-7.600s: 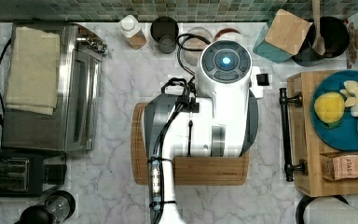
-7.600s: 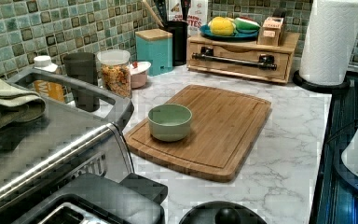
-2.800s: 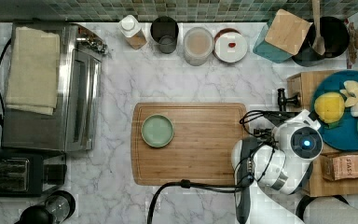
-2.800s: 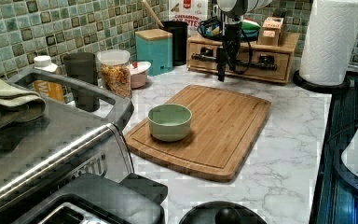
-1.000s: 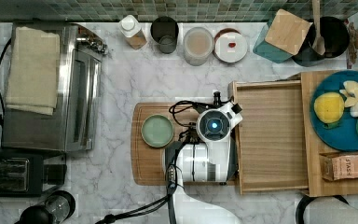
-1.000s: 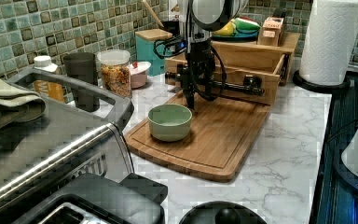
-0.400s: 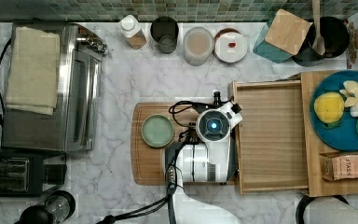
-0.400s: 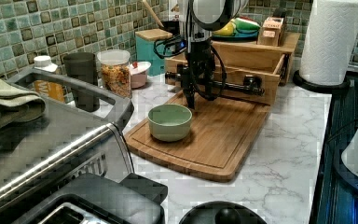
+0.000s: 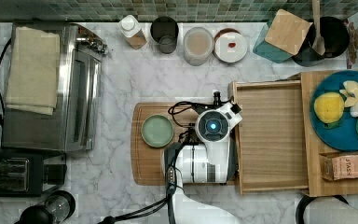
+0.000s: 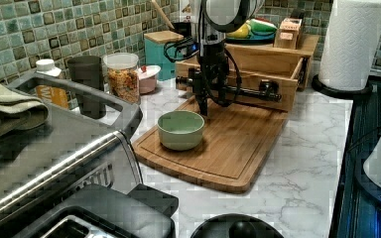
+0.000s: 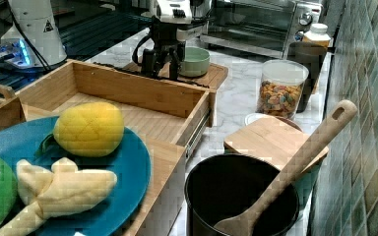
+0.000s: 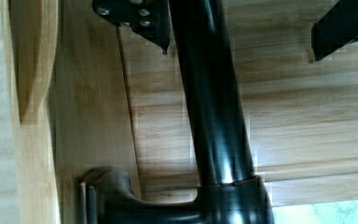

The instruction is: Open the drawer.

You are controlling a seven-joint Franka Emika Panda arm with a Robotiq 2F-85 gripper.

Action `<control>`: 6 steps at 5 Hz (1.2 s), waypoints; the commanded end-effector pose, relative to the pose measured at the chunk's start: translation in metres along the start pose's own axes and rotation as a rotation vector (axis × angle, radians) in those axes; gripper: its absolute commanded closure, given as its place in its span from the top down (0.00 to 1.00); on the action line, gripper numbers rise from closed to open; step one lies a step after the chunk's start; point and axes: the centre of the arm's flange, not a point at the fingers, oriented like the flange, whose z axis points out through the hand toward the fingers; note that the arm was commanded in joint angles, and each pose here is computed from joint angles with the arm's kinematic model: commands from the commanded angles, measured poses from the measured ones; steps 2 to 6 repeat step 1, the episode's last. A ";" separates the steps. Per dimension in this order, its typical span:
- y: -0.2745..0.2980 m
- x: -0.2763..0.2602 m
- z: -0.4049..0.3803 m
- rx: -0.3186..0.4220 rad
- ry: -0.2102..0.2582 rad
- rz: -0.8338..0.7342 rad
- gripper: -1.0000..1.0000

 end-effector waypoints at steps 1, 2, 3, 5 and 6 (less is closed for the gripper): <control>-0.101 -0.013 -0.049 0.025 0.084 -0.105 1.00; -0.101 -0.013 -0.049 0.025 0.084 -0.105 1.00; -0.101 -0.013 -0.049 0.025 0.084 -0.105 1.00; -0.101 -0.013 -0.049 0.025 0.084 -0.105 1.00; -0.101 -0.013 -0.049 0.025 0.084 -0.105 1.00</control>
